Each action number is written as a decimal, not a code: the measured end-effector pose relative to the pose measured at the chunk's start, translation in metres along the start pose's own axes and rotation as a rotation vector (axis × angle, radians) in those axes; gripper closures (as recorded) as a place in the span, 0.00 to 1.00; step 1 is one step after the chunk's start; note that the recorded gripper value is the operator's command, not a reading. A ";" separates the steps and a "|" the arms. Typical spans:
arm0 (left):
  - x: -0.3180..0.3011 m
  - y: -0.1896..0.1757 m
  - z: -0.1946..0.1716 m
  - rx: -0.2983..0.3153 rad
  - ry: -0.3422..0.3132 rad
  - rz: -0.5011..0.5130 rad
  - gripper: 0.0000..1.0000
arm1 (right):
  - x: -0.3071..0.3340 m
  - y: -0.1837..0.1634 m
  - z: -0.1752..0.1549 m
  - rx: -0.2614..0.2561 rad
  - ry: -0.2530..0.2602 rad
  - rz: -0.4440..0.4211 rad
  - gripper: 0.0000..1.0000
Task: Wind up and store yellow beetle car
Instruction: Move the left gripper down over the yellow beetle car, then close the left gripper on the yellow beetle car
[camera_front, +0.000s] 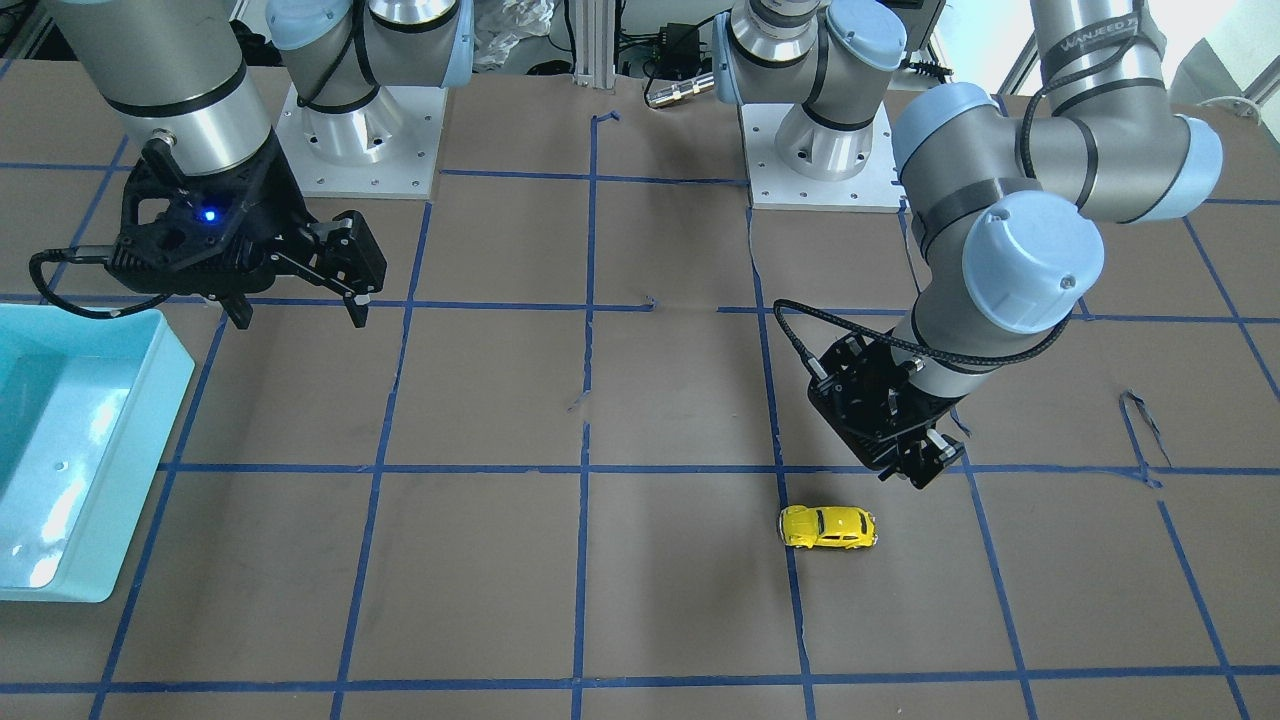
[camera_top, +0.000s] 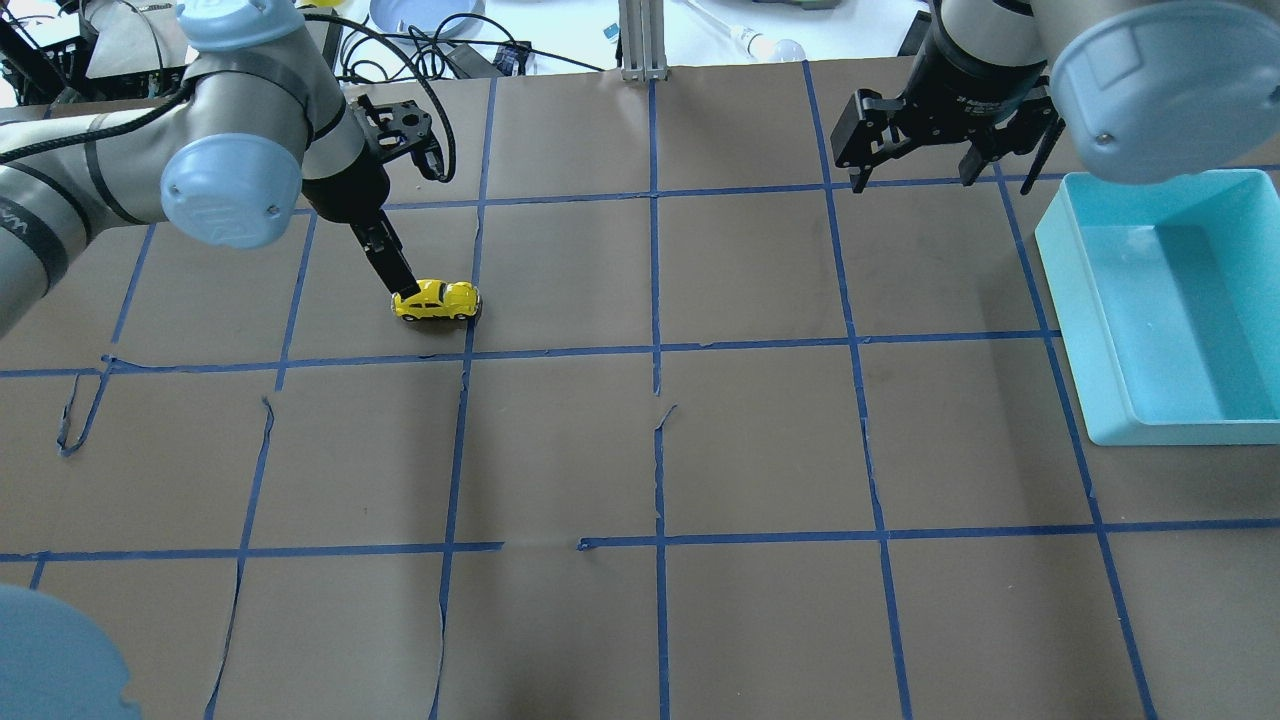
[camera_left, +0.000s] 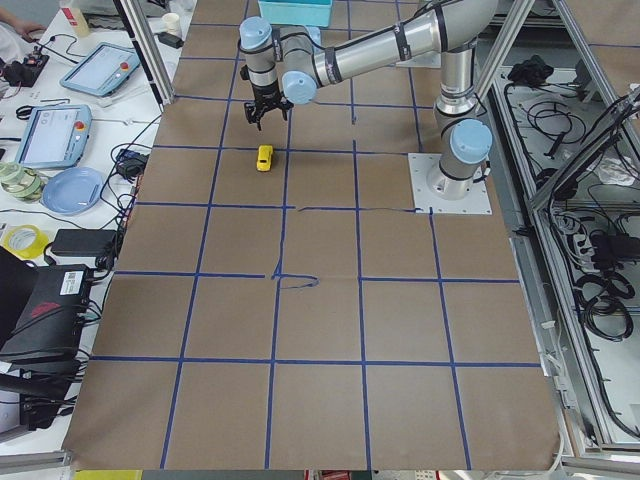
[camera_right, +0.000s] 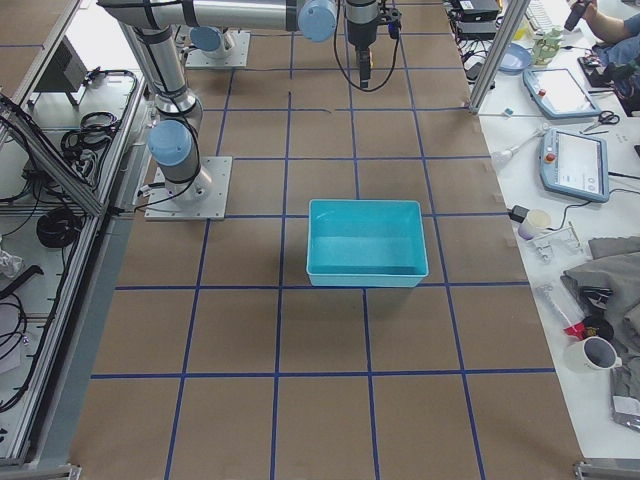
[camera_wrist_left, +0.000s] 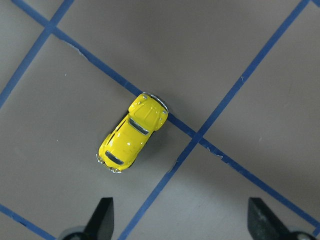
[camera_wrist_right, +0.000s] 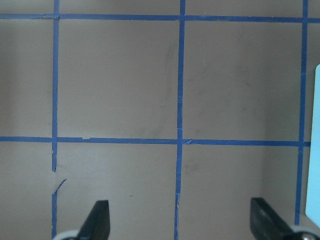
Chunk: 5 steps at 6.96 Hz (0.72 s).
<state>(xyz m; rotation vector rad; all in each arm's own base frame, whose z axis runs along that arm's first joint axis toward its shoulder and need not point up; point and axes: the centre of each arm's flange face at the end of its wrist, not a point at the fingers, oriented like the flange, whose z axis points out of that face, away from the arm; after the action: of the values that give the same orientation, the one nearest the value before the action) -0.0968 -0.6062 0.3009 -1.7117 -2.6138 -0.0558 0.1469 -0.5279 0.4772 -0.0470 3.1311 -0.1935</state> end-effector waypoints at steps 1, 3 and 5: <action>-0.008 -0.002 0.024 -0.010 -0.013 0.091 0.06 | 0.000 0.000 0.000 0.000 0.000 0.000 0.00; -0.017 -0.004 0.068 -0.021 -0.021 0.311 0.10 | 0.000 0.000 0.000 0.001 0.000 0.000 0.00; -0.024 -0.005 0.082 -0.039 -0.048 0.418 0.13 | 0.000 0.000 0.000 0.002 0.000 0.000 0.00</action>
<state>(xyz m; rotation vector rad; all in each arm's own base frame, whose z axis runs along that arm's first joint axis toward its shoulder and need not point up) -0.0911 -0.6270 0.2176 -2.2560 -2.2390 -0.0602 0.1469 -0.5283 0.4772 -0.0469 3.1308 -0.1971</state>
